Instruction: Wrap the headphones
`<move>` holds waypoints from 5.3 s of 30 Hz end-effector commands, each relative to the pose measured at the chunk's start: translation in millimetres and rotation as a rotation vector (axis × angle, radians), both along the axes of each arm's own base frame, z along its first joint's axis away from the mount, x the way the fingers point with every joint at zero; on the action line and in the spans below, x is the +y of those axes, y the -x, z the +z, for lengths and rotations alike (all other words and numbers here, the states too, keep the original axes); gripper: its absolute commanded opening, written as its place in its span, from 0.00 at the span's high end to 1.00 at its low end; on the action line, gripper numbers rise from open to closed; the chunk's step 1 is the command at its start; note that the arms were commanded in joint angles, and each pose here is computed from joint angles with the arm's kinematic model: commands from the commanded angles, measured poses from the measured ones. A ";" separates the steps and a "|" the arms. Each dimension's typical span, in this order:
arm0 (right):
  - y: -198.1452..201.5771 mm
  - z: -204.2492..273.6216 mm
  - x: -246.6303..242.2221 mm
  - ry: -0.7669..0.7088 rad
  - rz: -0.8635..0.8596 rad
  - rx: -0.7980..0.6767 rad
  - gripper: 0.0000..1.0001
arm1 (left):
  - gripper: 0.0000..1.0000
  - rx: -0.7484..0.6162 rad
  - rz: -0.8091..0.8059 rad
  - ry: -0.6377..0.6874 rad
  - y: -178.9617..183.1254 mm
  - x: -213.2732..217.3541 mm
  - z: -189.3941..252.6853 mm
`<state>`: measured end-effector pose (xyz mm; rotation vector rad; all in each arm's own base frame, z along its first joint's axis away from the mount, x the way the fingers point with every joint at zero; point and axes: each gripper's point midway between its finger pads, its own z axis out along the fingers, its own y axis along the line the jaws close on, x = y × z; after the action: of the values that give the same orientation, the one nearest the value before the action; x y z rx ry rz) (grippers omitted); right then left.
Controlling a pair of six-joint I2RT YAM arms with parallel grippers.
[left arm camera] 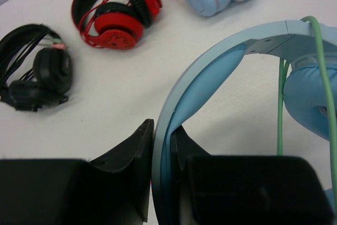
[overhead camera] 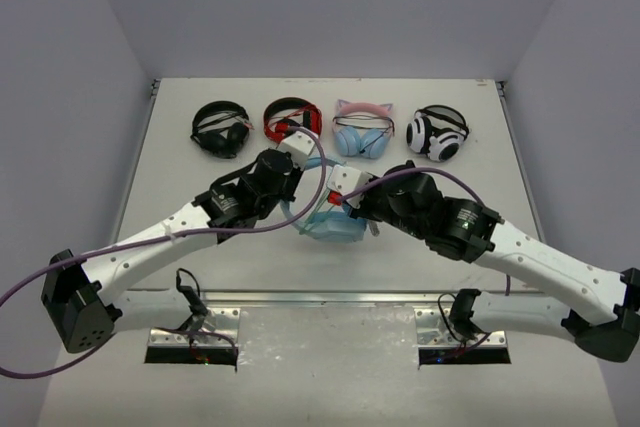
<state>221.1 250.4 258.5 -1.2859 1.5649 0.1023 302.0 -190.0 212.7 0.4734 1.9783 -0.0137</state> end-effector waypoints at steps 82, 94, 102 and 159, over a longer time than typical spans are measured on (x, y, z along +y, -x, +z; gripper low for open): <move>-45.9 -48.7 -160.6 -0.904 -0.711 0.564 0.26 | 0.99 -0.018 -0.911 0.138 -2.2 -73.0 30.2; 16.0 -40.6 -121.6 -0.982 -0.433 0.653 0.13 | 1.00 0.230 -1.012 0.137 -64.6 2.1 -64.7; 42.1 -51.6 -105.4 -0.987 -0.318 0.692 0.01 | 1.00 0.117 -1.035 0.088 -72.5 84.8 -84.0; 53.1 -42.5 -85.9 -0.898 -0.179 0.608 0.01 | 0.00 0.040 -0.517 -0.062 -131.6 194.8 -79.5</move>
<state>167.4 161.3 200.7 -0.3654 1.8535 1.0249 414.9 3.0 100.0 1.0958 1.8897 -0.4246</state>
